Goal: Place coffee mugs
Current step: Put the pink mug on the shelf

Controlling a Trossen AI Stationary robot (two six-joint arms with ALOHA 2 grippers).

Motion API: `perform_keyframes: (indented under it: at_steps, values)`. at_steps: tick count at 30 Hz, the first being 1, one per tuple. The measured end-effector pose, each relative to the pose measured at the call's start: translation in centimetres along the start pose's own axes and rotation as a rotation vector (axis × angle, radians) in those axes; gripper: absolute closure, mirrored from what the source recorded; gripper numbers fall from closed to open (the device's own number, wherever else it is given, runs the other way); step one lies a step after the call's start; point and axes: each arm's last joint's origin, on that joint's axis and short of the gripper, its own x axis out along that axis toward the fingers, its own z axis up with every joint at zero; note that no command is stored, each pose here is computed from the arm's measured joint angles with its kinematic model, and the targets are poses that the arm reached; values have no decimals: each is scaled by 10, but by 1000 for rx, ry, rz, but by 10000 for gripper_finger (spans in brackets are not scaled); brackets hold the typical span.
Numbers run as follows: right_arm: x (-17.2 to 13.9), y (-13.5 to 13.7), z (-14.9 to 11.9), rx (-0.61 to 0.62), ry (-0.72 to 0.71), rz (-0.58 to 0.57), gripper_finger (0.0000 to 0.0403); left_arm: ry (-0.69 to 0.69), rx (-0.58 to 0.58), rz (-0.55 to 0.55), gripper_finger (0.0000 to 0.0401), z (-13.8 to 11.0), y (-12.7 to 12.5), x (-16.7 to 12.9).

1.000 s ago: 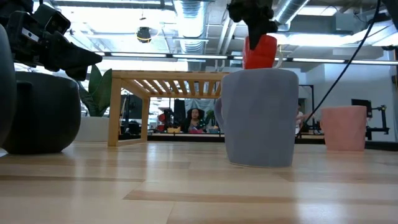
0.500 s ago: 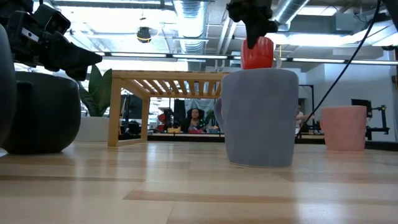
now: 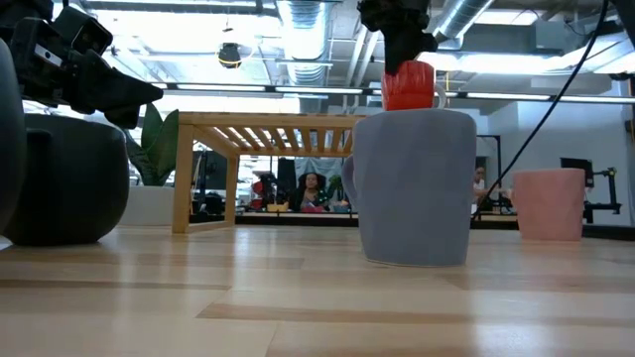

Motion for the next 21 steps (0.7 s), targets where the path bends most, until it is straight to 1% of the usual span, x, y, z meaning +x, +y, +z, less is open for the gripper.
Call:
perform_keyframes:
  at_steps: [4,7,10,15,17,21]
  values:
    - [-9,-4,-1,-5,-23,3,218,0,0,0,401,0,0,0]
    - [-23,-7,1,-11,-59,10,183,0,0,0,401,0,0,0]
    - [-43,-11,3,-2,-123,23,160,0,0,0,401,0,0,0]
    - [-76,-15,-1,-15,-218,46,153,0,0,0,401,0,0,0]
    - [-86,-17,-8,-22,-253,55,153,0,0,1,401,0,0,0]
    - [-99,-19,-28,-45,-265,63,154,0,0,0,401,0,0,0]
